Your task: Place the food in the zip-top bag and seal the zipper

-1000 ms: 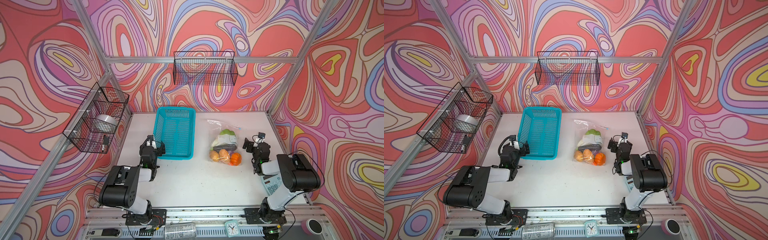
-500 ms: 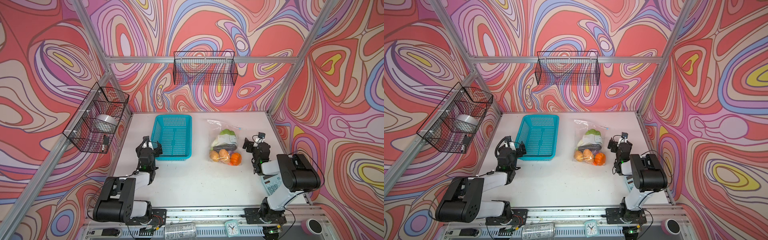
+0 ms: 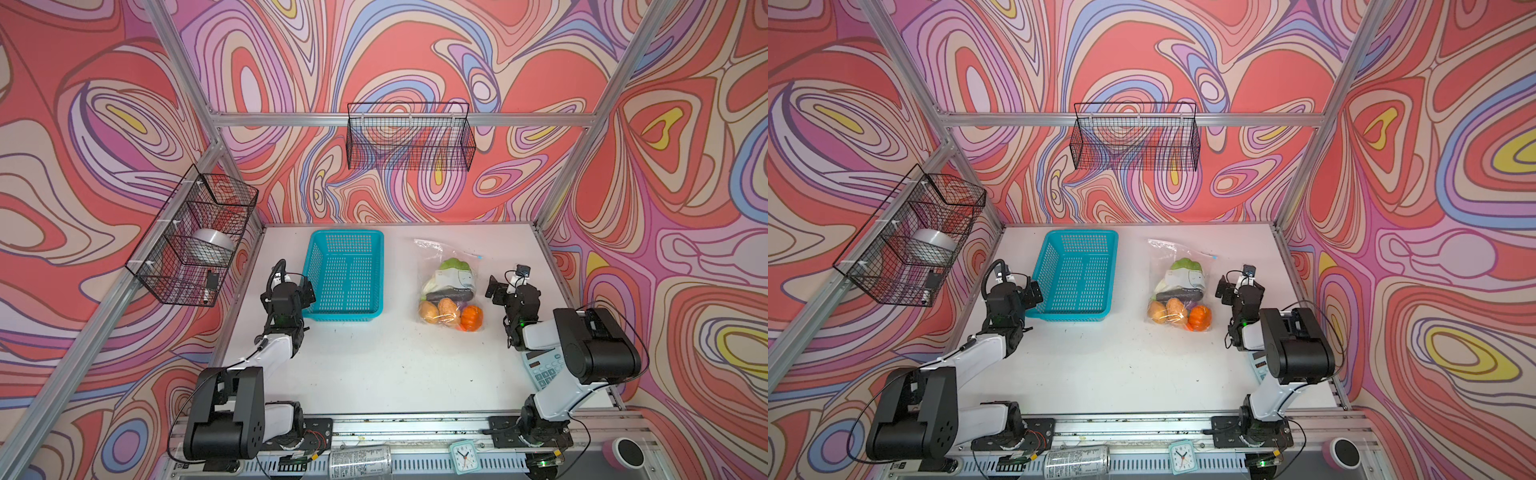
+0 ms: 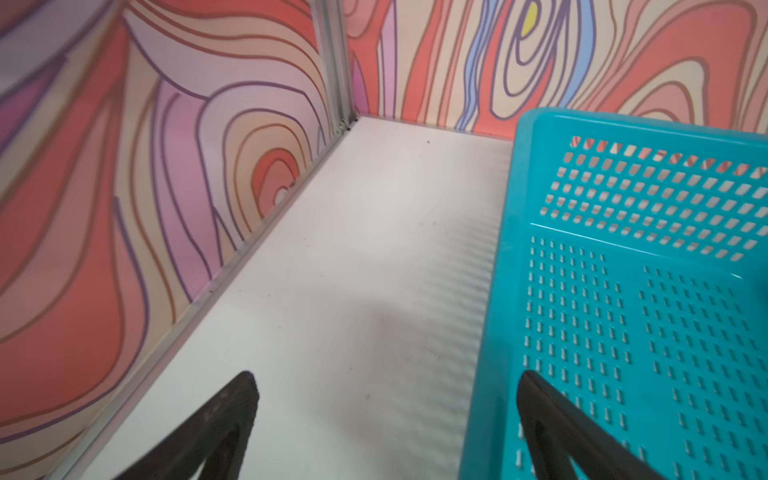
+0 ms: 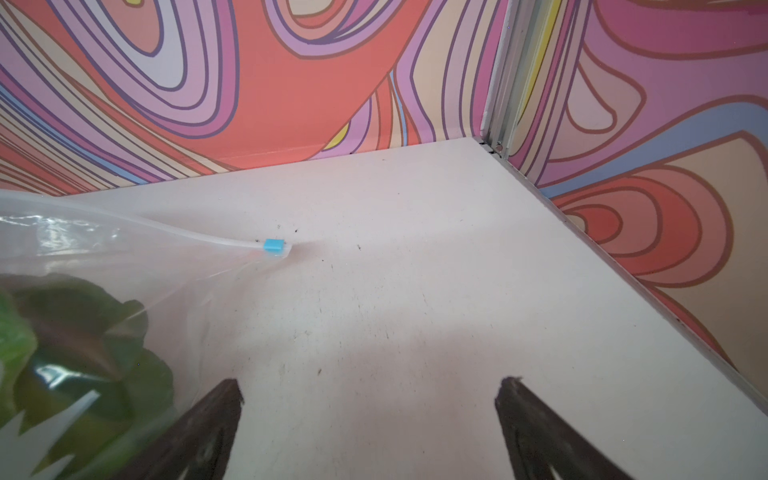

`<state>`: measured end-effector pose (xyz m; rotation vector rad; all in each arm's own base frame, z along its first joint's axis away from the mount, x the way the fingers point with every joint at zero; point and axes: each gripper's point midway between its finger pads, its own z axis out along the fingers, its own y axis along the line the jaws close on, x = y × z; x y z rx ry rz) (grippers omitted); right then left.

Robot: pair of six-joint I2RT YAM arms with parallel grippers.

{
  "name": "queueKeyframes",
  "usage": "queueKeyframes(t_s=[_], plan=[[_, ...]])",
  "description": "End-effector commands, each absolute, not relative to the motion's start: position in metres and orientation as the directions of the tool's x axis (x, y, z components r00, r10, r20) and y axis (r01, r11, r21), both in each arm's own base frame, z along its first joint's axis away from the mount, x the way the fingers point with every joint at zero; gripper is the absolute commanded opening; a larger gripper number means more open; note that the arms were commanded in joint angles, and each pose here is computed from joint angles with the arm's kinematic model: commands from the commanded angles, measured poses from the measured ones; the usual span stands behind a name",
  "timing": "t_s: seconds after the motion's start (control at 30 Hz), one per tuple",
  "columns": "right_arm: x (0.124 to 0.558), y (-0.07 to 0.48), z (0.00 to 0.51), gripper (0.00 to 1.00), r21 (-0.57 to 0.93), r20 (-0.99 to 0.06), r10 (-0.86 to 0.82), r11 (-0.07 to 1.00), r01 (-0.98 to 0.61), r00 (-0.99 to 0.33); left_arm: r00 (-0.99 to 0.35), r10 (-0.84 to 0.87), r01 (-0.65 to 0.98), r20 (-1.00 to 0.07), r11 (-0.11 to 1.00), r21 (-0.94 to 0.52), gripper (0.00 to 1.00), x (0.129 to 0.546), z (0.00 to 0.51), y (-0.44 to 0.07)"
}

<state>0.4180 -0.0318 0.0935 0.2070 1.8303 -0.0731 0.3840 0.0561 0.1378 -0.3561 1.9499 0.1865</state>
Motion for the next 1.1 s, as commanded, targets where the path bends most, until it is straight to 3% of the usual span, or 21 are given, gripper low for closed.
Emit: queueKeyframes(t_s=[0.0,0.27,0.43,0.7,0.87,1.07], plan=[[0.423,-0.030,0.096,0.98,0.058,-0.964,0.099,0.984,0.171,-0.247,-0.457,-0.249,-0.211,-0.854,0.963,-0.168,1.00,0.397,0.132,0.028],[0.423,-0.029,0.096,0.98,0.058,-0.964,0.100,0.984,0.171,-0.246,-0.684,-0.317,-0.055,-0.657,0.920,-0.387,0.94,0.422,0.106,-0.024],[0.423,-0.030,0.096,0.98,0.056,-0.964,0.098,0.984,0.171,-0.247,-0.737,-0.367,-0.024,-0.568,0.854,-0.520,0.83,0.437,0.101,-0.051],[0.423,-0.030,0.096,0.98,0.056,-0.964,0.098,0.984,0.171,-0.247,-0.728,-0.224,0.160,-0.648,0.864,-0.478,0.86,0.446,0.145,-0.138],[0.423,-0.029,0.096,0.98,0.057,-0.964,0.098,0.984,0.170,-0.246,-0.635,-0.206,0.098,-0.744,0.934,-0.342,0.94,0.442,0.175,-0.108],[0.423,-0.030,0.096,0.98,0.056,-0.964,0.098,0.984,0.171,-0.247,-0.563,-0.206,-0.123,-0.800,0.978,-0.166,0.97,0.415,0.175,-0.021]])
